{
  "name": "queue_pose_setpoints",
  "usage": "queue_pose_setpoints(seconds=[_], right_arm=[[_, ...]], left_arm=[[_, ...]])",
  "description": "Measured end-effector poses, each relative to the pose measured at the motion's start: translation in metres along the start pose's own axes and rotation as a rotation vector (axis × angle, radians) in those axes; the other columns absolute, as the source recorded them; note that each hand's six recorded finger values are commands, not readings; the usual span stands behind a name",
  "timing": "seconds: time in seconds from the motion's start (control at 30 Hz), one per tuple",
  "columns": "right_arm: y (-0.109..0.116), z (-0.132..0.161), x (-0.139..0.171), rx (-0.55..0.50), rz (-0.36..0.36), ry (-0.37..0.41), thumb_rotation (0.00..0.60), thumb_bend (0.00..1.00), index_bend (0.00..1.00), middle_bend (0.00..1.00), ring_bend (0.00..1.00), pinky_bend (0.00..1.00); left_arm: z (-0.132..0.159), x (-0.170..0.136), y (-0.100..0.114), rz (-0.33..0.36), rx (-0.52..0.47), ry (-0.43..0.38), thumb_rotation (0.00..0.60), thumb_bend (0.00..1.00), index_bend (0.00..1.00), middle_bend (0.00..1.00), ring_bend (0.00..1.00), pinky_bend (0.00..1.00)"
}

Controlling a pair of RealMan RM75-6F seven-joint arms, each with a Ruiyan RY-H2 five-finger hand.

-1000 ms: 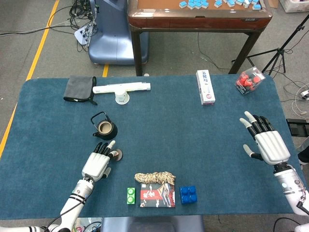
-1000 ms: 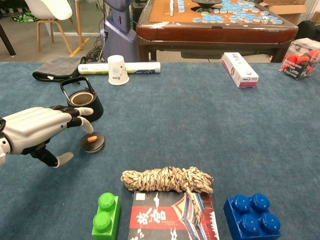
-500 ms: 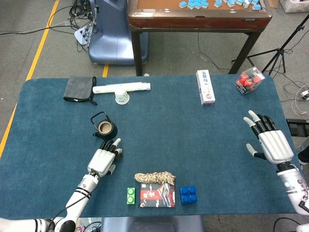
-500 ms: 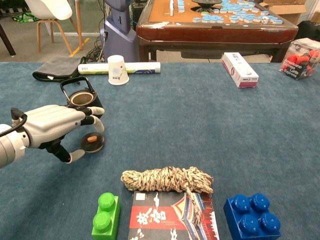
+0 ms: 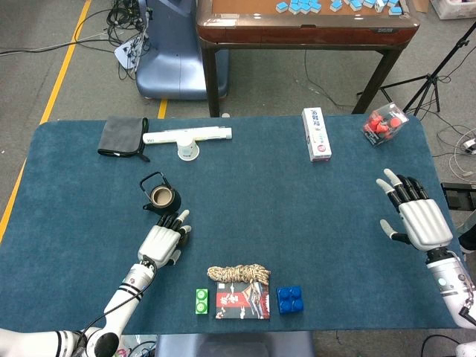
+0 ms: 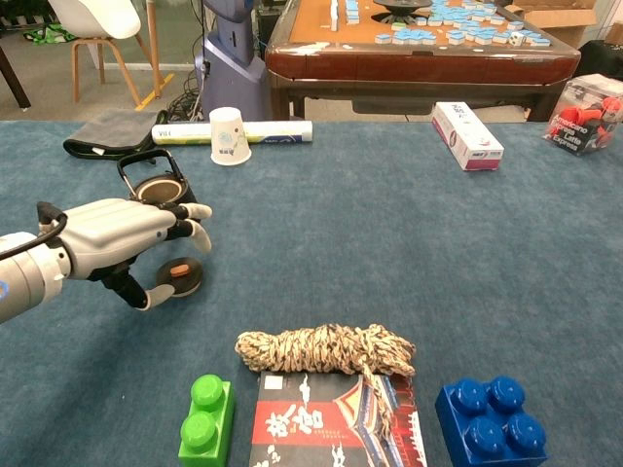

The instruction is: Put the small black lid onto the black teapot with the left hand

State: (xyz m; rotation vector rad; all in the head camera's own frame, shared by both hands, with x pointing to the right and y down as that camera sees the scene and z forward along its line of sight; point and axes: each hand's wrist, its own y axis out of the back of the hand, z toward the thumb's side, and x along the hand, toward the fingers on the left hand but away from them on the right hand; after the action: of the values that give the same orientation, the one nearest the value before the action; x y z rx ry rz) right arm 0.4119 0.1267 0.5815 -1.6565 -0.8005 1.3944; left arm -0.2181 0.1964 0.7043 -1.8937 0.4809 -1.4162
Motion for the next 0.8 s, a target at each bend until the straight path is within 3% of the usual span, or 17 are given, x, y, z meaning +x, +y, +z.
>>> queue_pose_setpoints(seconds=[0.8], right_arm=[[-0.001, 0.003, -0.008, 0.007, 0.008, -0.010, 0.600, 0.36, 0.00, 0.00, 0.00, 0.00]], left_arm=[[-0.011, 0.014, -0.003, -0.034, 0.000, -0.010, 0.600, 0.38, 0.19, 0.00, 0.00, 0.00]])
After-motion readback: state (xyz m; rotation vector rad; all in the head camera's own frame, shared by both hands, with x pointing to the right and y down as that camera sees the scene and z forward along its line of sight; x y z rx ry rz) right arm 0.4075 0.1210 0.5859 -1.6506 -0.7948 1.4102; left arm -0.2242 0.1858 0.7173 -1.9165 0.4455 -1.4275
